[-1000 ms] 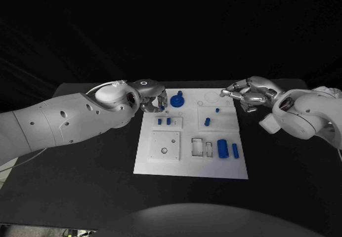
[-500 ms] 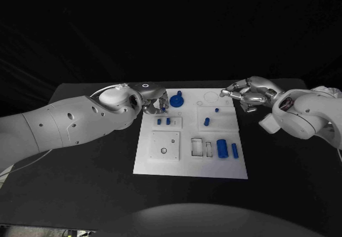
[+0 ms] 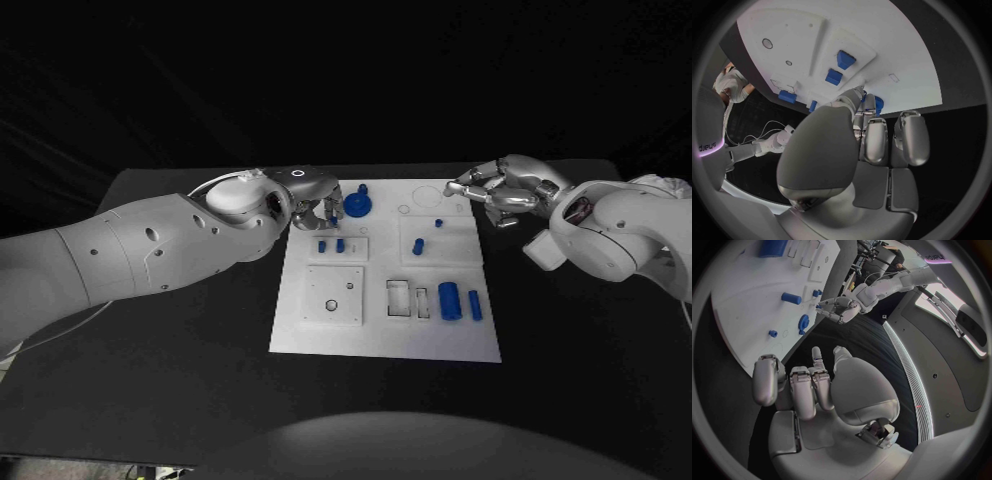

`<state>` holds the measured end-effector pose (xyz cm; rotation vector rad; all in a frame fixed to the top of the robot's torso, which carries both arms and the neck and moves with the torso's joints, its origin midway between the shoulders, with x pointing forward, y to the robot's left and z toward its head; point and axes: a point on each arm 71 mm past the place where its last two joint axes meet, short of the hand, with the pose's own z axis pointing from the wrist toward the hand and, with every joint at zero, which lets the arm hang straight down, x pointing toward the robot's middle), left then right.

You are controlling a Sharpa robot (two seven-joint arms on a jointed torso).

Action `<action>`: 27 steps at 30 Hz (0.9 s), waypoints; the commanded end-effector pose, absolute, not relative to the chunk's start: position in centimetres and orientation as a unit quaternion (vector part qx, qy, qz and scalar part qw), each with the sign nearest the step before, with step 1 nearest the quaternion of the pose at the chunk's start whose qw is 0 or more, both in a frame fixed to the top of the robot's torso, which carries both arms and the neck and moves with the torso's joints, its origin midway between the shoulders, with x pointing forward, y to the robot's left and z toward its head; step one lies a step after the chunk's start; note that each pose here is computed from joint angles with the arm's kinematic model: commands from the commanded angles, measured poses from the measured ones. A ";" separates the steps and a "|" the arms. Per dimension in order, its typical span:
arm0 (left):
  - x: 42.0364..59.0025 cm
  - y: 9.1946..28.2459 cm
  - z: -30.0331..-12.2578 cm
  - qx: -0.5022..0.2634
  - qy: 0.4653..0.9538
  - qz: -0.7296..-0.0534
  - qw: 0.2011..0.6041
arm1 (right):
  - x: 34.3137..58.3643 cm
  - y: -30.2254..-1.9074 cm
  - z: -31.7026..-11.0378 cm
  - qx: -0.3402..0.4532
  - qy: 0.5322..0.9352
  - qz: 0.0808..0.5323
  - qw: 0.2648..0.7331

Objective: Assemble the parts on the task board

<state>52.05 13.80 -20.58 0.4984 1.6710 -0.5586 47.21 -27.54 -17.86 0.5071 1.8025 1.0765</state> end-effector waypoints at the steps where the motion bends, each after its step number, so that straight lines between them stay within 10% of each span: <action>1: 52.1 13.6 -20.9 0.221 0.729 -0.238 0.603 | 47.1 -27.4 -17.9 0.201 0.737 0.445 0.467; 27: 52.4 13.2 -22.1 0.216 0.736 -0.242 0.594 | 47.1 -27.5 -18.0 0.203 0.739 0.443 0.465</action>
